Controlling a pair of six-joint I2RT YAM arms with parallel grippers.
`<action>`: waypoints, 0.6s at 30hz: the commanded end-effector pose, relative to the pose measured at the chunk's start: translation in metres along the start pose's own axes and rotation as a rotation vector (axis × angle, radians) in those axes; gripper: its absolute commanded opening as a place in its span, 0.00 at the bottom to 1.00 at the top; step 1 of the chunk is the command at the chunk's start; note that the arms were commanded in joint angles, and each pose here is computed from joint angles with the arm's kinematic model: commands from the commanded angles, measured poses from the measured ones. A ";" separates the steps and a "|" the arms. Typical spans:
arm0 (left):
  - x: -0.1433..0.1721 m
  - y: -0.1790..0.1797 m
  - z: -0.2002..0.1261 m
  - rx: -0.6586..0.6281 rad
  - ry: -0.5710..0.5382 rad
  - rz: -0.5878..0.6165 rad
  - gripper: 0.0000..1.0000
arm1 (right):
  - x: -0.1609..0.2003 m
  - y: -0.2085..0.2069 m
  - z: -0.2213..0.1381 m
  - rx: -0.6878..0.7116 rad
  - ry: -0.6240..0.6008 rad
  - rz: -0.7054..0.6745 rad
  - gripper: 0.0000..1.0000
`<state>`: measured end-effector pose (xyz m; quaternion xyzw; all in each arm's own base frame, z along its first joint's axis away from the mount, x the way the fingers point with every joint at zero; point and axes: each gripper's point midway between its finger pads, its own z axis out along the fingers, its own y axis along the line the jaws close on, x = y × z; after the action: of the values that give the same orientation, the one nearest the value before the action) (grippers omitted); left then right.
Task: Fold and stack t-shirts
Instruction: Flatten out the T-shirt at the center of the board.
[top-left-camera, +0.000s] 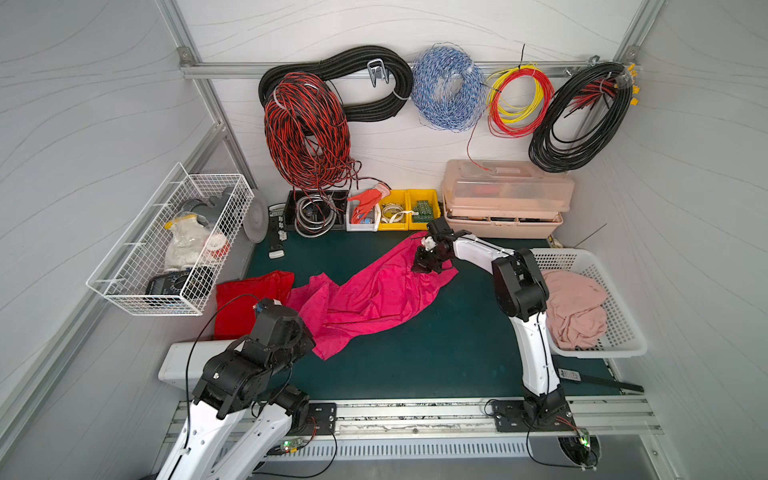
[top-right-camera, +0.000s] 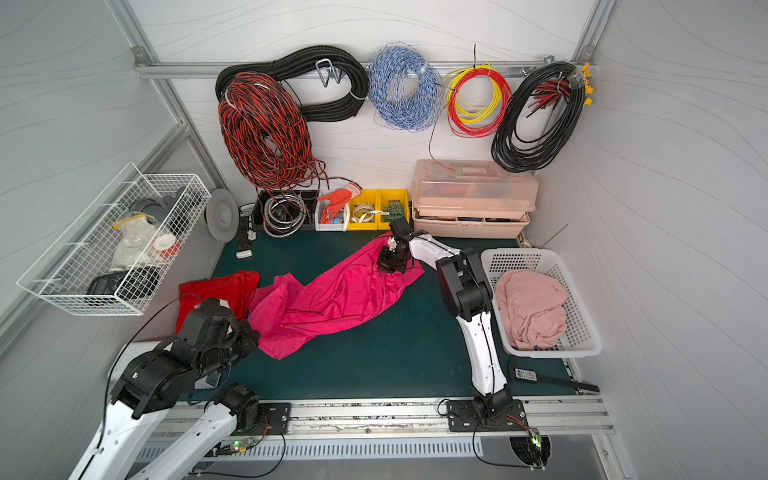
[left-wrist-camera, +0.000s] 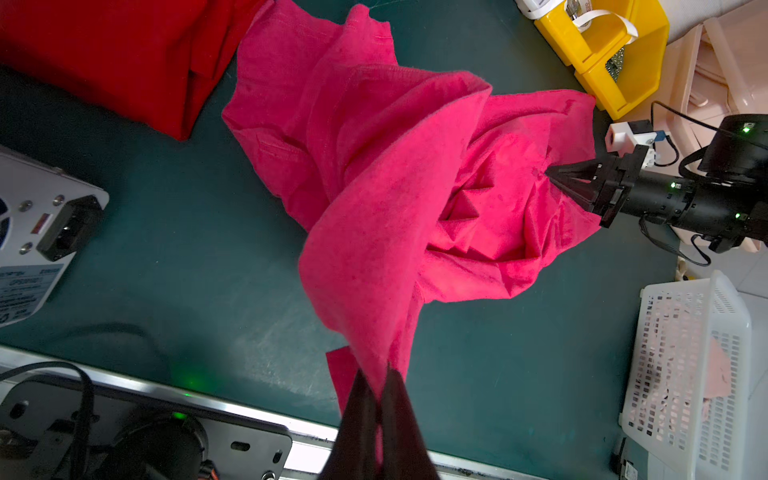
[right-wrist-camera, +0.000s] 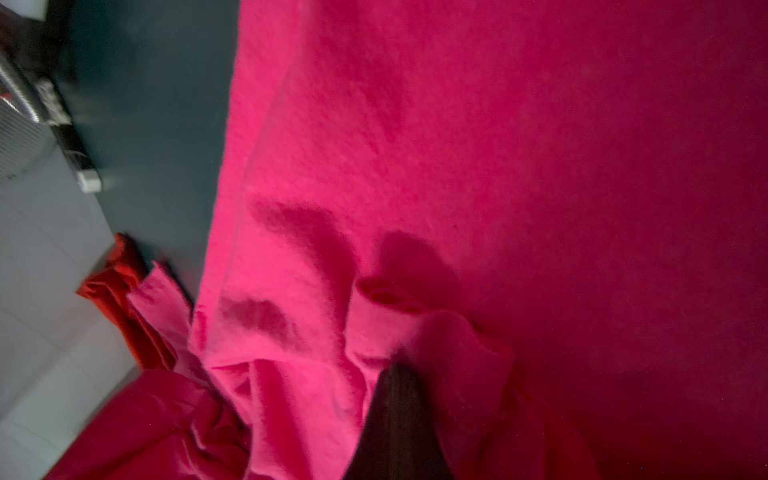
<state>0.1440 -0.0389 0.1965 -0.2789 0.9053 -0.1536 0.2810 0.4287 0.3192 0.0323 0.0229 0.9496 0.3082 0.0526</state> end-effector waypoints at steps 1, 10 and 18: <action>-0.005 0.001 -0.004 0.002 -0.029 0.005 0.00 | 0.007 -0.013 0.004 0.056 0.025 -0.006 0.00; -0.006 0.005 -0.004 -0.012 -0.043 0.016 0.00 | 0.003 -0.015 -0.056 0.255 -0.091 -0.192 0.02; 0.000 0.008 0.003 -0.004 -0.032 0.010 0.00 | -0.015 -0.003 -0.039 0.458 -0.037 -0.384 0.47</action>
<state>0.1393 -0.0329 0.1862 -0.2818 0.9065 -0.1404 0.2814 0.4598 0.3123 0.0993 -0.1129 0.9667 0.1393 0.1826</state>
